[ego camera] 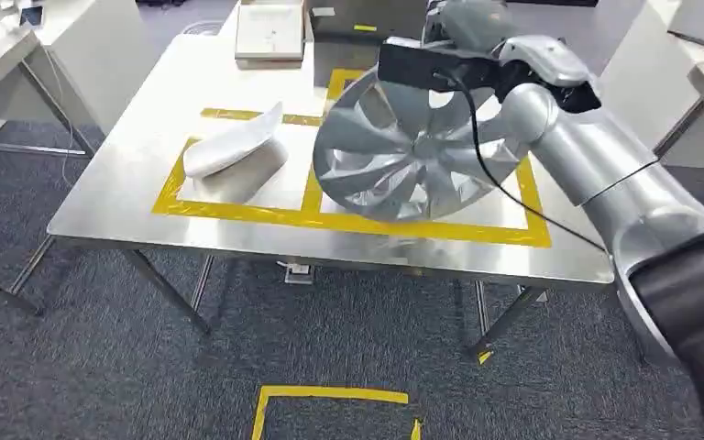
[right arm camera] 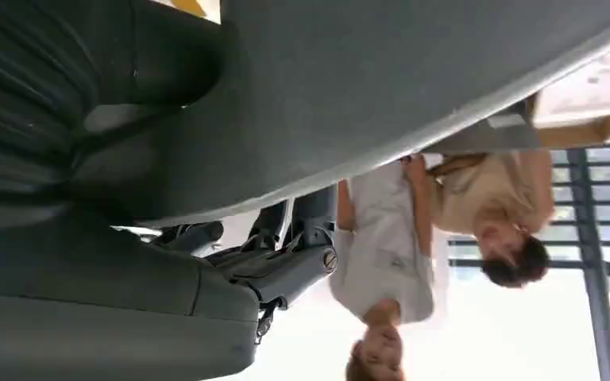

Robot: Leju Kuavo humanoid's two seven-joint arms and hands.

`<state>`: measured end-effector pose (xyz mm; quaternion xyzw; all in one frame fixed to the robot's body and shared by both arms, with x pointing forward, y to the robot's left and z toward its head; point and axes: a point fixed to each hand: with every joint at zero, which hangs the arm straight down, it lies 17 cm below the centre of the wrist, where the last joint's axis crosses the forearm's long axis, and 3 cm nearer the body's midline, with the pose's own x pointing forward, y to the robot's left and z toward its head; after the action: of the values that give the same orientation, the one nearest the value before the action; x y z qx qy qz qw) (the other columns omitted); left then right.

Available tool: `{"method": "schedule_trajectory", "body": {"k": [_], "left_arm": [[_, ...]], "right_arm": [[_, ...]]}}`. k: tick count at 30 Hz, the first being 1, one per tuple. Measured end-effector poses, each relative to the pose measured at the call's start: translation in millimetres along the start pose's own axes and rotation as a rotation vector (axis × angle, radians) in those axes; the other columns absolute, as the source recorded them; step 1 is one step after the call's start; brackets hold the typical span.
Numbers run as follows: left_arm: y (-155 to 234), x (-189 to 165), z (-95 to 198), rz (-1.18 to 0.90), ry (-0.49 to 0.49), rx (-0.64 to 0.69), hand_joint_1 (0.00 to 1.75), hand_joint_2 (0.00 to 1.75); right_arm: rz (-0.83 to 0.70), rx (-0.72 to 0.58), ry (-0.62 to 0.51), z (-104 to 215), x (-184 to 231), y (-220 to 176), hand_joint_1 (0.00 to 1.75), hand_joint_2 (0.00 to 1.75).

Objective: Take the parts from the cabinet and place them on the table.

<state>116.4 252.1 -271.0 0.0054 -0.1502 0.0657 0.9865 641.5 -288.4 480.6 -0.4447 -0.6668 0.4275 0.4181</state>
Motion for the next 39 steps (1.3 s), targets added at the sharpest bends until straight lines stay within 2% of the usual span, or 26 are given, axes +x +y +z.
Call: {"method": "schedule_trajectory", "body": {"k": [2, 3, 6, 9, 10, 16, 27, 32, 36, 39], "left_arm": [[-0.7, 7.3, -0.9, -0.006, -0.010, 0.004, 0.00, 1.75], [-1.3, 6.1, -0.9, -0.011, -0.004, 0.005, 0.00, 1.75], [-0.8, -0.4, -0.5, -0.013, 0.011, 0.009, 0.00, 1.75], [-10.1, -3.2, 0.5, -0.016, 0.020, -0.003, 0.00, 1.75], [-7.3, -1.3, 0.0, -0.014, 0.017, 0.002, 0.00, 0.00], [-12.9, 1.3, 0.8, 0.000, 0.007, -0.022, 0.00, 0.00], [-16.0, 3.6, 0.9, 0.010, 0.004, -0.031, 0.00, 0.00], [-17.3, 4.1, 1.0, 0.012, 0.001, -0.033, 0.00, 0.00], [-19.8, 5.2, 1.2, 0.011, 0.001, -0.038, 0.00, 0.00], [-23.0, 12.7, 0.6, 0.005, -0.006, -0.043, 0.00, 0.00]], "right_arm": [[-0.001, 0.001, -0.001, 0.3, 0.4, 2.3, 1.75, 1.75], [0.000, 0.013, 0.007, 2.2, -2.8, 10.3, 0.00, 0.00], [0.001, 0.038, 0.017, 6.2, -7.7, 26.7, 0.00, 0.00], [0.006, 0.022, 0.018, 4.3, -8.2, 16.1, 0.00, 0.00], [0.007, 0.014, 0.017, 3.2, -7.5, 10.8, 0.00, 0.00], [0.014, -0.017, 0.005, 0.0, -1.6, -7.5, 0.00, 0.00], [0.016, -0.027, -0.008, -1.9, 2.0, -17.6, 0.00, 0.00], [0.027, -0.036, 0.016, -4.0, -0.8, -28.2, 0.00, 0.00], [0.058, 0.015, 0.074, -7.8, -11.3, -12.6, 0.00, 0.00], [0.065, 0.093, 0.138, -13.3, -19.3, 24.7, 0.00, 0.00]]}}
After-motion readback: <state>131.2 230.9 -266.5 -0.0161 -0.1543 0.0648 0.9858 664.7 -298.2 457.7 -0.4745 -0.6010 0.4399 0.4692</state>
